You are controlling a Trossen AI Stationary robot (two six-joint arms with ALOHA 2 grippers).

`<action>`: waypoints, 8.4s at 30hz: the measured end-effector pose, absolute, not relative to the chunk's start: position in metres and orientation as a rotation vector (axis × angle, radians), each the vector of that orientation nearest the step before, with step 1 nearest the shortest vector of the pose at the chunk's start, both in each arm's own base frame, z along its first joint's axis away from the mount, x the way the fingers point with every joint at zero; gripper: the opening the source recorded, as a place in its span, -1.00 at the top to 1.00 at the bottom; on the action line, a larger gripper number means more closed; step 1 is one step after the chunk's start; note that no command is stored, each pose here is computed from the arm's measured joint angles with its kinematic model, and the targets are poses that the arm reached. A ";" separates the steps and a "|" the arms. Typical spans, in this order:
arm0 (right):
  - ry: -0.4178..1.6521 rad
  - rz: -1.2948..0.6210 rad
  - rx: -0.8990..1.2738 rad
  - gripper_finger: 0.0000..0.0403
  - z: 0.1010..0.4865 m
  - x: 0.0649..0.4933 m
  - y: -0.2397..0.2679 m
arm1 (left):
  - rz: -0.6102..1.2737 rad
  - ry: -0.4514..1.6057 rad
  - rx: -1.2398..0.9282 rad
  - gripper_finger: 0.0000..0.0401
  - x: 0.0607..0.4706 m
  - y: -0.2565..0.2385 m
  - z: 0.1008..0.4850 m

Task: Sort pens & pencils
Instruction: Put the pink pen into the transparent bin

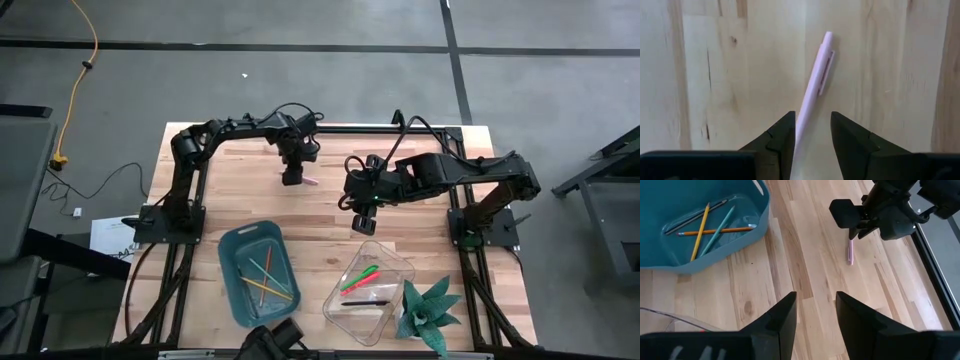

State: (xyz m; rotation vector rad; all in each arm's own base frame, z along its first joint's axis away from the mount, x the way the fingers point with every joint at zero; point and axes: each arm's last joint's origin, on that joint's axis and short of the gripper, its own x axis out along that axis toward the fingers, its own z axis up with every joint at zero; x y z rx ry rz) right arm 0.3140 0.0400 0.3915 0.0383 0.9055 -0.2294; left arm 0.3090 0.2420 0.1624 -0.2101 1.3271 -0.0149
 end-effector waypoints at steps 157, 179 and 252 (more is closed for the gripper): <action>0.899 -0.234 0.068 0.36 0.391 0.313 0.048 | -0.154 1.493 0.095 0.86 0.344 0.179 0.134; 0.811 -0.277 0.026 0.36 0.406 0.303 0.045 | -0.095 1.252 0.140 0.91 0.321 0.163 0.235; 0.216 -0.033 0.067 0.36 0.479 0.296 0.041 | -0.048 0.091 0.080 0.92 0.304 0.040 0.429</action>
